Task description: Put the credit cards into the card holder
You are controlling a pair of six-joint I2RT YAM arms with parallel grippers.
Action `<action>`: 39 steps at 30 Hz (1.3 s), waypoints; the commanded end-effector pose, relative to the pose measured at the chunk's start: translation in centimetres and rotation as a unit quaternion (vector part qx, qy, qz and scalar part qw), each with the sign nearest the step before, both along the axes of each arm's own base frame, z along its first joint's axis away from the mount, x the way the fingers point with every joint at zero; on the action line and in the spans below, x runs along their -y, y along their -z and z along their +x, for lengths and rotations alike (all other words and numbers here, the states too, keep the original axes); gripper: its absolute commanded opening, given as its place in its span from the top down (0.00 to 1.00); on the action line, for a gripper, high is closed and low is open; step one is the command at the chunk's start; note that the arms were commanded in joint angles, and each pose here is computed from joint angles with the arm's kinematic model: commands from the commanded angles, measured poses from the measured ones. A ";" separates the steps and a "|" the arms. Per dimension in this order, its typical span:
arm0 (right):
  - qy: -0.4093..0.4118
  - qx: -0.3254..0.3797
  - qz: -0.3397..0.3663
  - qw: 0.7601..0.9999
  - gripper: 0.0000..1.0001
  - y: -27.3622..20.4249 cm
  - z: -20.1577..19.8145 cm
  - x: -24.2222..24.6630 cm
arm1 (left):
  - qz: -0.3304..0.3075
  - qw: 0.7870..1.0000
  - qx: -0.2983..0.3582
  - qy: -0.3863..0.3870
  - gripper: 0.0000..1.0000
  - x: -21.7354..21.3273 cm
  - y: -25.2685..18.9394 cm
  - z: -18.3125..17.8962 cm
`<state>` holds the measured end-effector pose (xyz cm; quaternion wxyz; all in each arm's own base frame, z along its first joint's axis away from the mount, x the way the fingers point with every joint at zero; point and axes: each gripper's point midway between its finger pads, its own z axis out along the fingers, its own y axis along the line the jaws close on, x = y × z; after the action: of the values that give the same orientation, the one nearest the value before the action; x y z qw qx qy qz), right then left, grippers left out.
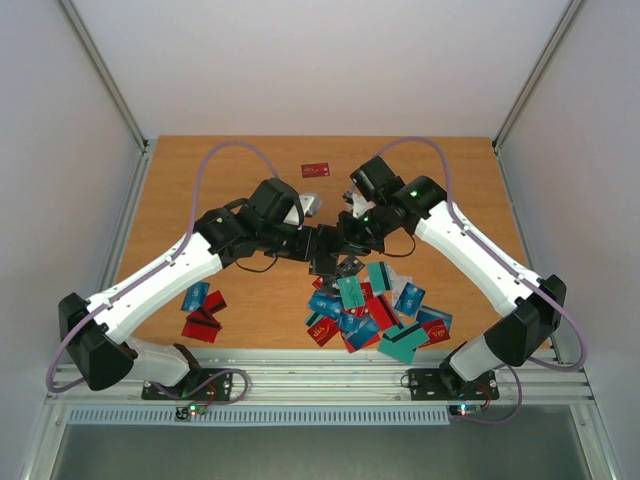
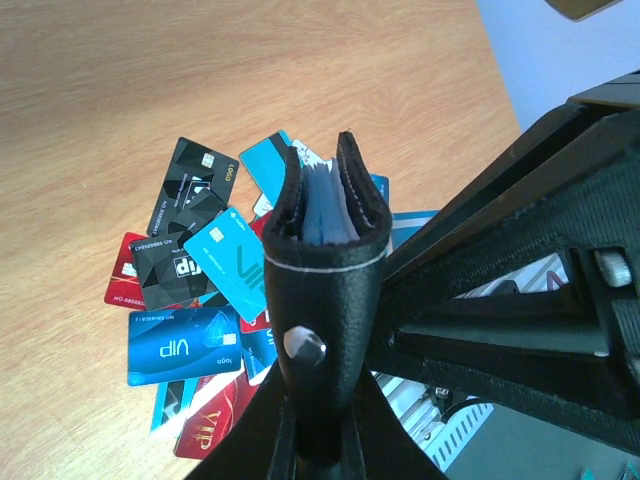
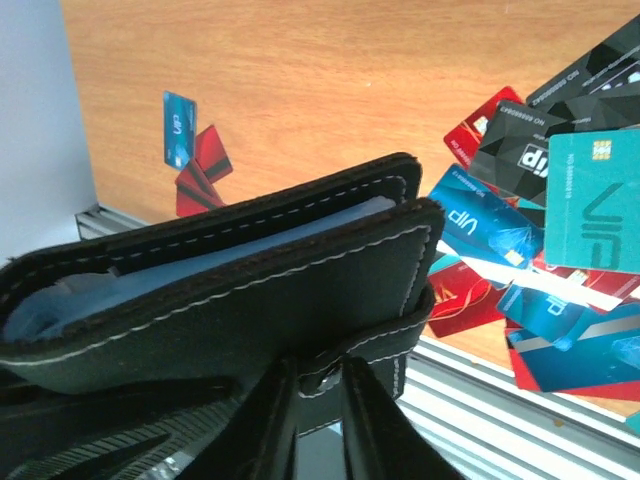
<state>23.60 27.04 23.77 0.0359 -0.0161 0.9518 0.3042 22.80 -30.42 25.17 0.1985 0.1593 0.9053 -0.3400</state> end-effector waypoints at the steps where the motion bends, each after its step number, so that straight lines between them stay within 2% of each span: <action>1: 0.004 -0.014 -0.065 0.998 0.92 2.1 0.0 1.4 | -0.066 0.996 0.054 0.013 1.00 1.5 -5.3 0.5; 3: 0.002 -0.014 -0.073 0.997 0.98 2.2 0.0 1.4 | -0.066 0.996 0.056 0.013 1.00 1.5 -5.4 0.6; 15: -0.004 -0.005 -0.108 0.994 0.99 3.3 0.0 2.5 | -0.067 0.996 0.063 0.003 1.00 1.2 -6.0 0.7; 20: -0.015 -0.023 -0.182 0.983 0.99 10.1 -1.1 5.6 | -0.068 0.994 0.086 -0.029 1.00 -0.4 -8.0 1.6; 23: -0.012 -0.013 -0.196 0.980 0.99 10.7 -1.7 7.2 | -0.066 0.992 0.095 -0.044 1.00 -1.9 -8.6 2.3; 24: -0.009 -0.004 -0.195 0.981 0.96 10.3 -1.5 7.5 | -0.063 0.992 0.096 -0.045 1.00 -2.3 -8.5 2.3; 27: -0.007 0.024 -0.162 0.987 0.57 8.4 -0.9 7.0 | -0.042 0.994 0.091 -0.049 1.00 -3.5 -7.4 2.2; 29: -0.010 0.040 -0.128 0.991 0.42 7.0 -0.7 6.2 | -0.032 0.994 0.091 -0.050 1.00 -4.2 -6.8 2.2; 34: -0.035 0.100 -0.013 0.994 0.32 2.1 -0.4 3.6 | -0.029 0.994 0.086 -0.056 1.00 -5.2 -5.9 2.6; 39: -0.076 0.143 0.106 0.981 0.25 -2.9 -1.4 0.9 | -0.041 0.995 0.075 -0.058 1.00 -5.0 -6.1 2.6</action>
<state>22.38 23.21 21.33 0.1113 -0.0736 0.9472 0.2916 25.53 -25.09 30.10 0.2822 0.1156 0.8928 -0.3314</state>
